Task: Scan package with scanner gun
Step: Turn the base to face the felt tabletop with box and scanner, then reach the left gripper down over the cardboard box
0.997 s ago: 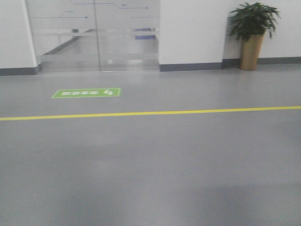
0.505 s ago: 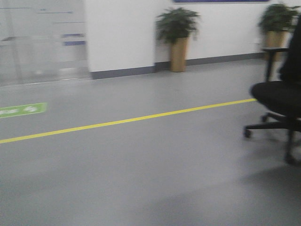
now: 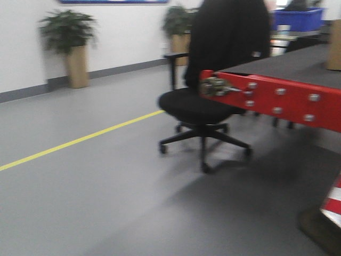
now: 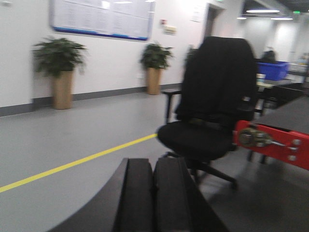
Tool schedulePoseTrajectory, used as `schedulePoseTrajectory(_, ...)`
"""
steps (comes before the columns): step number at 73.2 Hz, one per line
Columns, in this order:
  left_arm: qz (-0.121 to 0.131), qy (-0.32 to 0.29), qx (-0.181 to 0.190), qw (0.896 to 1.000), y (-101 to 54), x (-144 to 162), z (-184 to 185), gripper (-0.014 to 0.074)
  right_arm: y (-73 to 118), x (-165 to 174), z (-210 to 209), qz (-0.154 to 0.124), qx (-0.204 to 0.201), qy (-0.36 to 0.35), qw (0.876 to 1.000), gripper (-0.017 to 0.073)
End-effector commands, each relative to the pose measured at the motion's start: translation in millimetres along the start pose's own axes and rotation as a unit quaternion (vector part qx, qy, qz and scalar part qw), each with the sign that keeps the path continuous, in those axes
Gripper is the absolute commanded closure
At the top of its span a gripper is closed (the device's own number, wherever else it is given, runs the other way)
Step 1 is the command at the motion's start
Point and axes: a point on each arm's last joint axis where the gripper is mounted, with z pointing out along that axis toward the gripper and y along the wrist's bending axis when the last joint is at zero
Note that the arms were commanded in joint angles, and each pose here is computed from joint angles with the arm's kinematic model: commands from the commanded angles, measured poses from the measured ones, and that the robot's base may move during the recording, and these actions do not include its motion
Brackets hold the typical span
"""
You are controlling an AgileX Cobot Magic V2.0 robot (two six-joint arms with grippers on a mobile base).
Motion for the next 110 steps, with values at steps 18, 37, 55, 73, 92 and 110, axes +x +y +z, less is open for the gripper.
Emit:
schedulePoseTrajectory(18, -0.002, -0.010, 0.000, 1.000, 0.0, -2.2, -0.4, 0.0705, 0.0, -2.1, -0.4, -0.003, -0.001, -0.011, 1.000, 0.0728)
schedulePoseTrajectory(37, -0.002, -0.010, 0.000, 1.000, 0.0, -2.2, -0.4, 0.0705, 0.0, -2.1, -0.4, -0.003, -0.001, -0.011, 1.000, 0.0728)
schedulePoseTrajectory(55, -0.002, -0.010, 0.000, 1.000, 0.0, -2.2, -0.4, 0.0705, 0.0, -2.1, -0.4, -0.003, -0.001, -0.011, 1.000, 0.0728)
schedulePoseTrajectory(73, -0.002, -0.010, 0.000, 1.000, 0.0, -2.2, -0.4, 0.0705, 0.0, -2.1, -0.4, -0.003, -0.001, -0.011, 1.000, 0.0728)
schedulePoseTrajectory(92, -0.002, -0.010, 0.000, 1.000, 0.0, -2.2, -0.4, 0.0705, 0.0, -2.1, -0.4, -0.003, -0.001, -0.011, 1.000, 0.0728)
schedulePoseTrajectory(110, -0.002, -0.010, 0.000, 1.000, 0.0, -2.2, -0.4, 0.0705, 0.0, -2.1, -0.4, -0.003, -0.001, -0.011, 1.000, 0.0728)
